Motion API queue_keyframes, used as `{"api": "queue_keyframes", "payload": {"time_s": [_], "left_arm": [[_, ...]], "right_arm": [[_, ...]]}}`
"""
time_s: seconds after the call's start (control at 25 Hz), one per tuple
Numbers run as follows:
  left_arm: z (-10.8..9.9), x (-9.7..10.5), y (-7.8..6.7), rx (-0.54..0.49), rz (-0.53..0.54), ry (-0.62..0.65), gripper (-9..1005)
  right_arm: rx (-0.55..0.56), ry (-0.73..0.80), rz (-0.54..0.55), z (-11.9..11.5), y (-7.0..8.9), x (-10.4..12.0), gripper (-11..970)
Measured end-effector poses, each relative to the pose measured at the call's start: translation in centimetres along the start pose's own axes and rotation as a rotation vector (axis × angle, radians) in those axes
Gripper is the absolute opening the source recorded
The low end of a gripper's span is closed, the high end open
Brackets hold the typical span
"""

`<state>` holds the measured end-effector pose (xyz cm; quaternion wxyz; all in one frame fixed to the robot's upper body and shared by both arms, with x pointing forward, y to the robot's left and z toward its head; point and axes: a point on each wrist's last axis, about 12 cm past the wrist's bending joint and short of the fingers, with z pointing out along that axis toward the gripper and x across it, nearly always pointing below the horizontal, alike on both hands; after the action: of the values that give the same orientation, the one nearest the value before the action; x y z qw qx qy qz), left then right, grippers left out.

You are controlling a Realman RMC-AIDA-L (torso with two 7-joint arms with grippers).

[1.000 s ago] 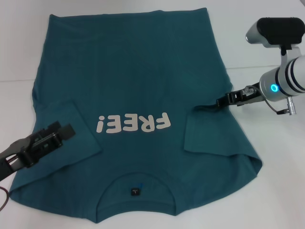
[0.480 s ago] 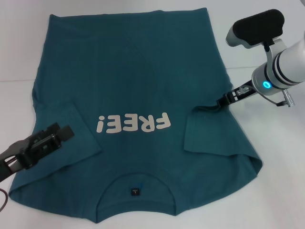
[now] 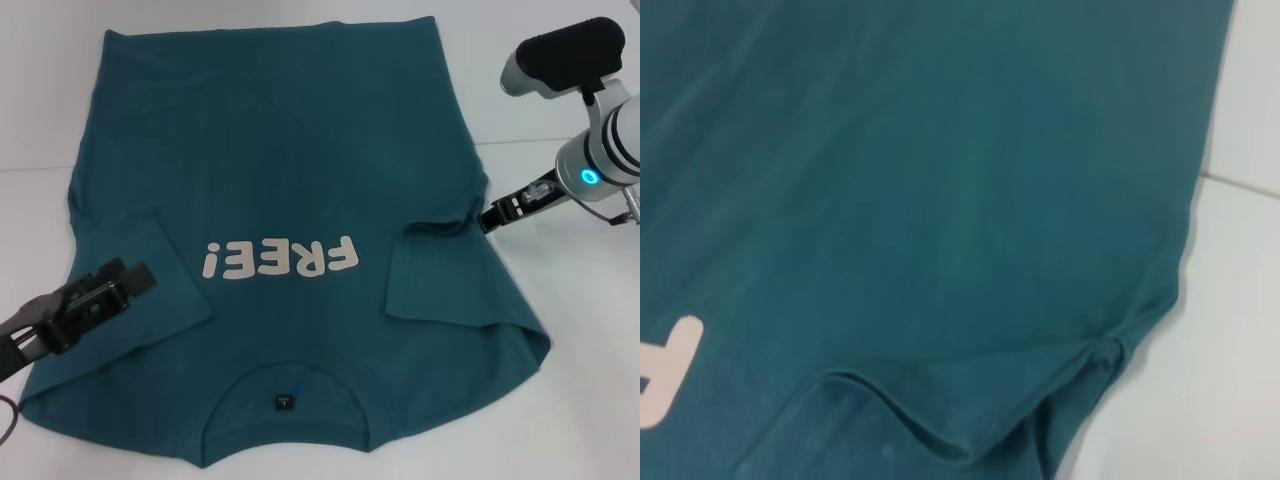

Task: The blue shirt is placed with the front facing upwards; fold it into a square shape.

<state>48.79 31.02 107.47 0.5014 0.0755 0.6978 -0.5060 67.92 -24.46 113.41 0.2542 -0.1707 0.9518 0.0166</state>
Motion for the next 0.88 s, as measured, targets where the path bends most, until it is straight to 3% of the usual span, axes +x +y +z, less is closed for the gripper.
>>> {"api": "queue_keyframes", "payload": {"time_s": [0.48,0.88], "left_arm": [[0.3,0.0,0.1,-0.002,-0.005,-0.001,881],[0.4,0.2,0.2,-0.005,-0.014,-0.003,880]], "right_arm": [[0.017,-0.006,-0.038,1.8,1.3,0.6,670],[0.052,-0.066,-0.028,2.4,1.5,0.2,670]]}}
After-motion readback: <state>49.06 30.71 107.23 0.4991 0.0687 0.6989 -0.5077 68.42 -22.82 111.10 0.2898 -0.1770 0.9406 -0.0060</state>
